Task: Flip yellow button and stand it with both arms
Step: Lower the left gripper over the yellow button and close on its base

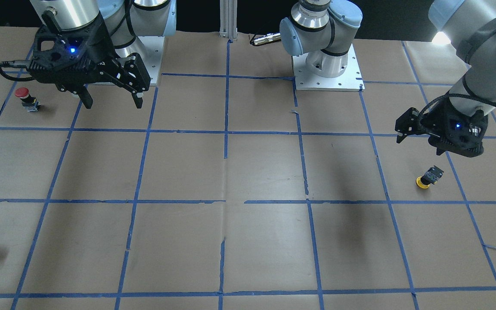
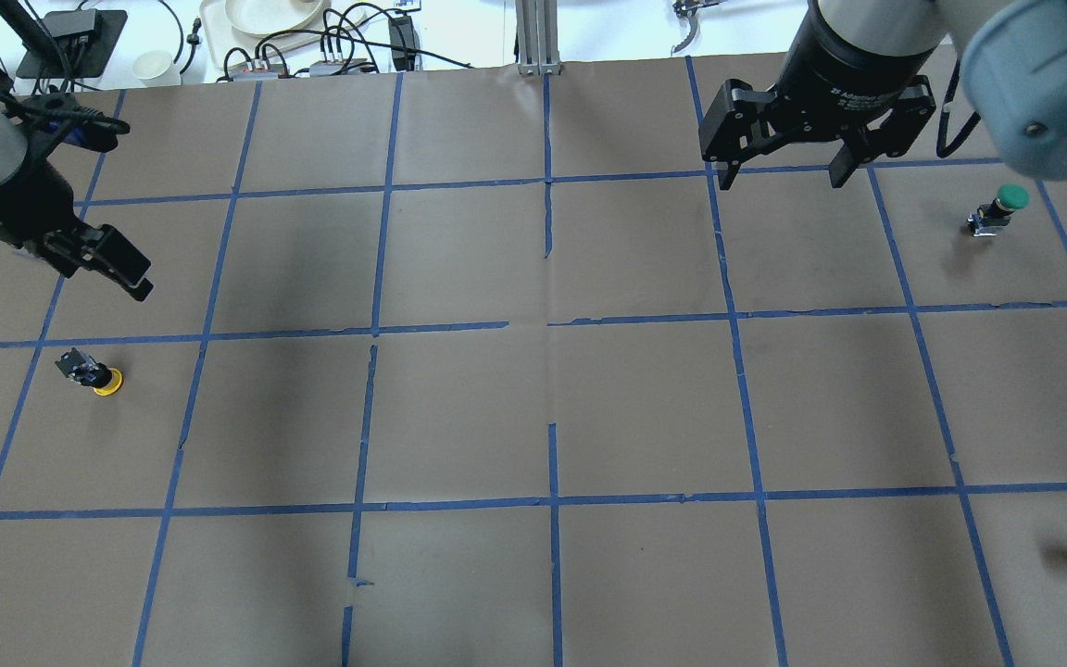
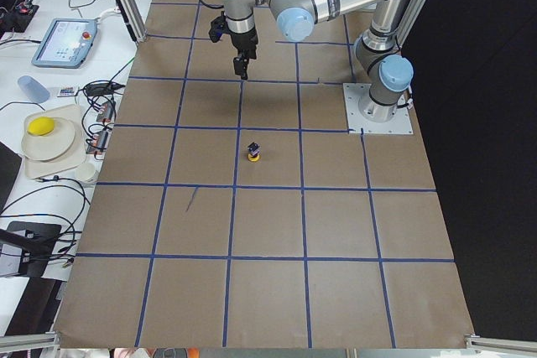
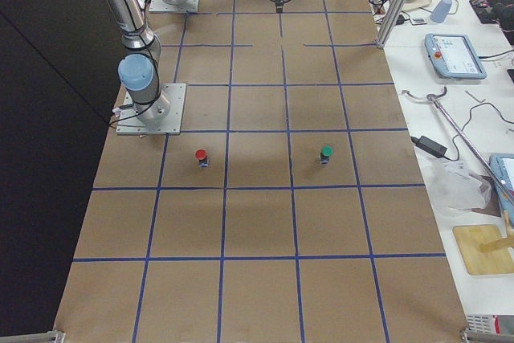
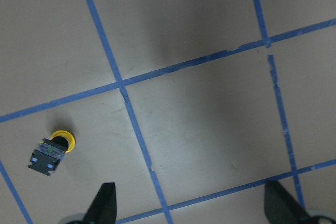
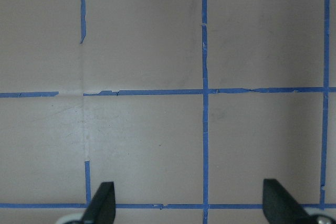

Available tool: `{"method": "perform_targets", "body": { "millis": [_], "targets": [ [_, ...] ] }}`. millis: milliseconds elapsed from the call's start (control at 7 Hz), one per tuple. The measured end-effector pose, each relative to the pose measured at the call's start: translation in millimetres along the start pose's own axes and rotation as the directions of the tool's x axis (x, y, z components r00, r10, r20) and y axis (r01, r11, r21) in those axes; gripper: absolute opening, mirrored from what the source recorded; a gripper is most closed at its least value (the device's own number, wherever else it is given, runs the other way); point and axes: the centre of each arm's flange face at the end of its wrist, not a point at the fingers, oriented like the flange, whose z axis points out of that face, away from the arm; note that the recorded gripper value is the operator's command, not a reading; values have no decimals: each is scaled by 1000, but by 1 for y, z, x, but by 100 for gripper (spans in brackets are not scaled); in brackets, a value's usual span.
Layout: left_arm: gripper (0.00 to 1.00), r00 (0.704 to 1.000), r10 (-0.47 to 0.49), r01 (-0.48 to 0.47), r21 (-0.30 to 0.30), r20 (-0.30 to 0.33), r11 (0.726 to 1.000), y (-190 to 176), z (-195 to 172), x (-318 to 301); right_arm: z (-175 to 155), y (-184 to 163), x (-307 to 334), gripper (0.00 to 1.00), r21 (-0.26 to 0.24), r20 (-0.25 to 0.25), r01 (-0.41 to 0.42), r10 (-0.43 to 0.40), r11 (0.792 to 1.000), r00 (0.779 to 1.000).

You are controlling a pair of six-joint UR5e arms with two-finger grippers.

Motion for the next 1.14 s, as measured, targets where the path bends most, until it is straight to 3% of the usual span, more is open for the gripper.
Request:
{"method": "perform_targets", "body": {
  "millis": [286, 571, 857, 1143],
  "targets": [
    [99, 996, 89, -89, 10, 9, 996, 24, 49, -59, 0, 0, 0, 100, 0, -1, 0, 0, 1000, 1000],
    [99, 983, 179, -178, 23, -28, 984, 43, 95, -102, 0, 0, 0, 100, 0, -1, 0, 0, 1000, 1000],
    [99, 951, 307, -305, 48, -34, 951, 50, 128, -111, -1, 1, 0, 100, 0, -1, 1, -1, 1000, 1000],
    [96, 929, 369, -367, 51, -27, 929, 48, 149, -117, 0, 0, 0, 100, -1, -2, 0, 0, 1000, 1000]
  ]
}}
